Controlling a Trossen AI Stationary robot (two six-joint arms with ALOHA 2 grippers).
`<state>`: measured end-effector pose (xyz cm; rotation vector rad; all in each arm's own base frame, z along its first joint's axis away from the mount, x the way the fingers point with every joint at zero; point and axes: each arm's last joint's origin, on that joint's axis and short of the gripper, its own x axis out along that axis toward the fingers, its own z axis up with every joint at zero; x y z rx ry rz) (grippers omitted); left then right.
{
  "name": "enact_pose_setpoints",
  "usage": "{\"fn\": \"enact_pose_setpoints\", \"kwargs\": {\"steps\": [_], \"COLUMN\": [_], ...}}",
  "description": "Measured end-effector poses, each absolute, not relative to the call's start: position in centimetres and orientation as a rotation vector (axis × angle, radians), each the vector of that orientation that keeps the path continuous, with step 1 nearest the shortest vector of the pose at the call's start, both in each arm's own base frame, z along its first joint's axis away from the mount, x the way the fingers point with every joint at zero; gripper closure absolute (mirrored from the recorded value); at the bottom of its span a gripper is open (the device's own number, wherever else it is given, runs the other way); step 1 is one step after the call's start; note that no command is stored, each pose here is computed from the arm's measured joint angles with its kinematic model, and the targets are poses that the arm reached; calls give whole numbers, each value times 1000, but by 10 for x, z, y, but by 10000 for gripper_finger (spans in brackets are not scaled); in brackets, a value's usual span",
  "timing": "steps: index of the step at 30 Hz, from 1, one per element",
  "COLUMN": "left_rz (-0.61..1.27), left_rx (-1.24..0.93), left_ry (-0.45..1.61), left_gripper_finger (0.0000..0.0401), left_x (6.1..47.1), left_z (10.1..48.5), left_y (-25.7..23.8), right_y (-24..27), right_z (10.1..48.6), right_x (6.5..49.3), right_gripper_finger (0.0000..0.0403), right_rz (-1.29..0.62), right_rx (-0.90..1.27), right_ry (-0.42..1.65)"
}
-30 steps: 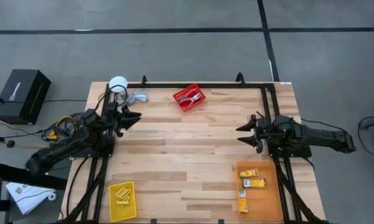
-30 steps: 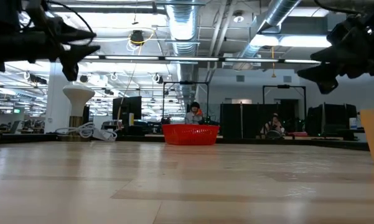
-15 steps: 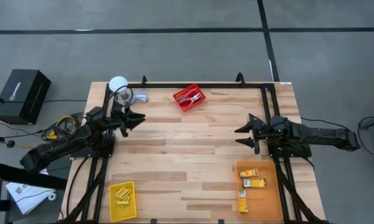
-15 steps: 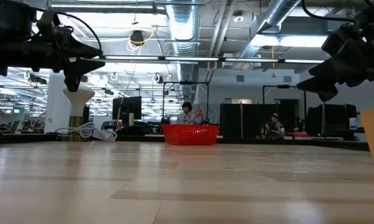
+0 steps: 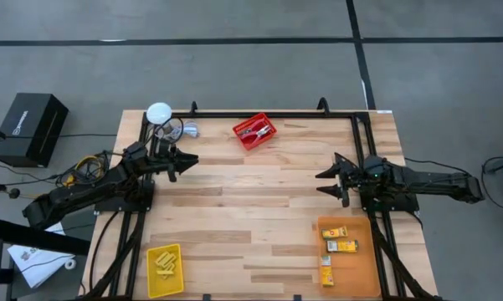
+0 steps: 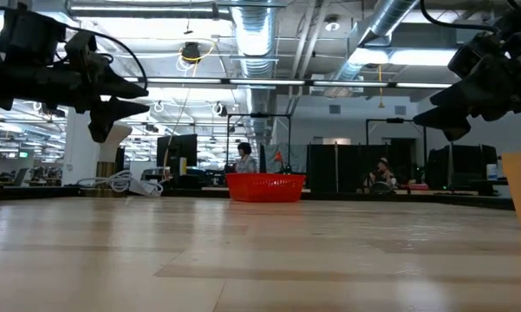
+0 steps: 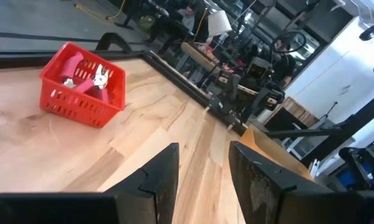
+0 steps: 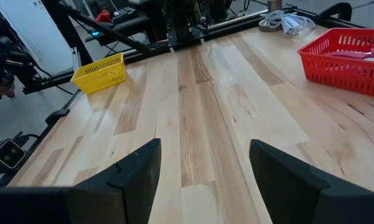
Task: Pick & Place School Supplies
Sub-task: Return to Home Position
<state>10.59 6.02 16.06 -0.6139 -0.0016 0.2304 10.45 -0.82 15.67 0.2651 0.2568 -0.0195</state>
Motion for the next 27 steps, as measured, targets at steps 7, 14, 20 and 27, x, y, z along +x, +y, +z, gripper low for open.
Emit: {"fn": "enact_pose_setpoints", "kwargs": {"steps": [7, 14, 20, 27], "left_rz": [201, 200, 122, -101], "left_rx": [-615, -615, -592, -545], "left_ry": [3, 2, -18, -87], "left_gripper_finger": [265, 265, 265, 265], "left_x": [106, 106, 109, 108], "left_z": [161, 161, 166, 179], "left_y": [59, 59, 48, 22], "right_y": [-8, -8, -8, -8], "right_z": [157, 157, 154, 152], "right_x": [104, 104, 106, 107], "right_gripper_finger": [168, 168, 168, 168], "right_rz": [-26, -24, -14, -20], "right_rx": [268, 257, 202, 268], "right_ry": [257, 257, 282, 311]}}
